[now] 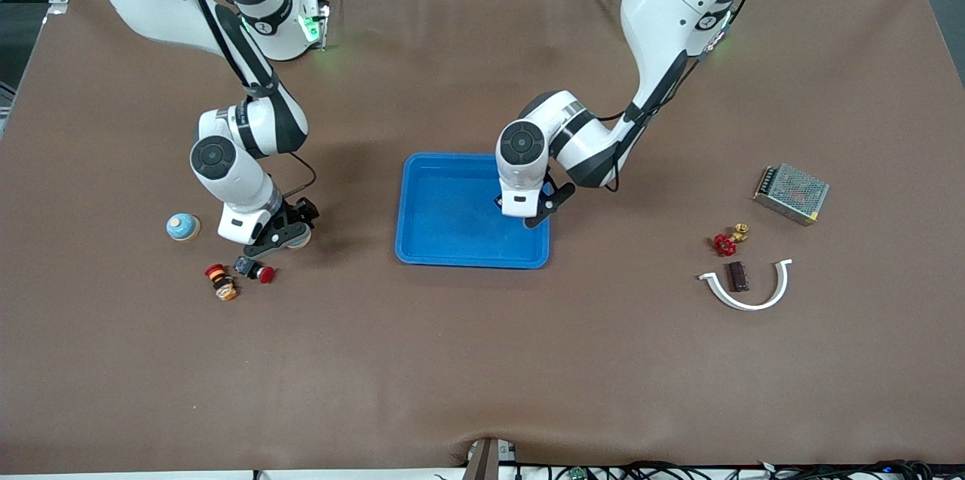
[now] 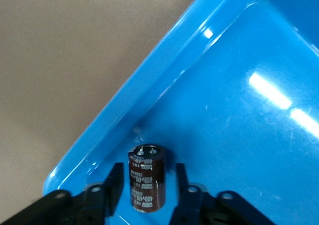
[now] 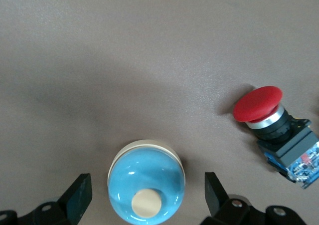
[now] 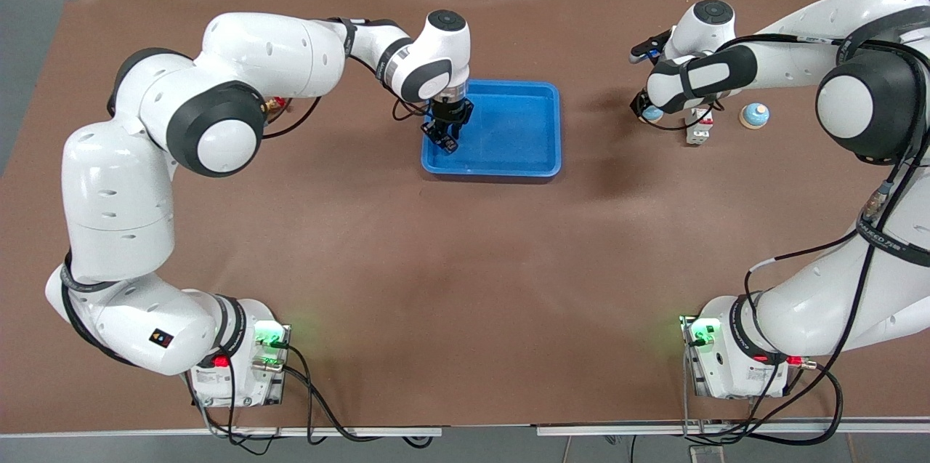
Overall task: Place electrolytic capacitor and blue bell in tray
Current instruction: 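Release the capacitor in the tray and lift the left gripper, then move the right gripper's bell over the tray while the left gripper descends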
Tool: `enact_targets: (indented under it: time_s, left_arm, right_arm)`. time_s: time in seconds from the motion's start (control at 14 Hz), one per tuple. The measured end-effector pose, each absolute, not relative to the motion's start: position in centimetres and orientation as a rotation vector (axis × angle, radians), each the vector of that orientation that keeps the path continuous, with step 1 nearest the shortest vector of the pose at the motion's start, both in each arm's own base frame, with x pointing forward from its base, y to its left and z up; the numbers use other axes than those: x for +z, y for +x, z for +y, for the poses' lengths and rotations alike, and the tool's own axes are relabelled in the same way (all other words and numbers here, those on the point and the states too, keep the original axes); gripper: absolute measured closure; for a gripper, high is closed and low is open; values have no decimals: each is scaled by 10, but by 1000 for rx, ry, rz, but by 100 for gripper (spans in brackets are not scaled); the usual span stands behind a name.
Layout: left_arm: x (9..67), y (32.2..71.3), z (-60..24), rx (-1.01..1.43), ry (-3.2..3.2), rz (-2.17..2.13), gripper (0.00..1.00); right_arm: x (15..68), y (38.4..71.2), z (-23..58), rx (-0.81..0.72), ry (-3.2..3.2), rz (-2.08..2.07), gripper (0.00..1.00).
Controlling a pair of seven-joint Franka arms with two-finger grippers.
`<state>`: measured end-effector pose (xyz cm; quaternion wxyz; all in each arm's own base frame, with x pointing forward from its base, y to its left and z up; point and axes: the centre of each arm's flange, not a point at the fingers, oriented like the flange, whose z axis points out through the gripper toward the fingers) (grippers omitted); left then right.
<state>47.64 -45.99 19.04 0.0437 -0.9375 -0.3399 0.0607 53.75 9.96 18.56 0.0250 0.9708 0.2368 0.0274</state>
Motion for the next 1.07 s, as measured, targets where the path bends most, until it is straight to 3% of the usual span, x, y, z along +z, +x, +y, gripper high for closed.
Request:
enact_targets:
  time_s: [0.36, 0.71, 1.0, 1.07]
  left_arm:
    - [221, 499, -451, 143, -2869, -1090, 0]
    - [288, 544, -398, 74, -2851, -1169, 0]
    - [292, 577, -347, 72, -2823, -1236, 0]
    - [292, 583, -335, 76, -2809, -1259, 0]
  right_arm:
    - [178, 536, 99, 68, 3003, 734, 0]
    - [178, 537, 100, 84, 3003, 734, 0]
    - [177, 537, 100, 85, 3003, 735, 2]
    - [177, 537, 100, 86, 3002, 735, 9]
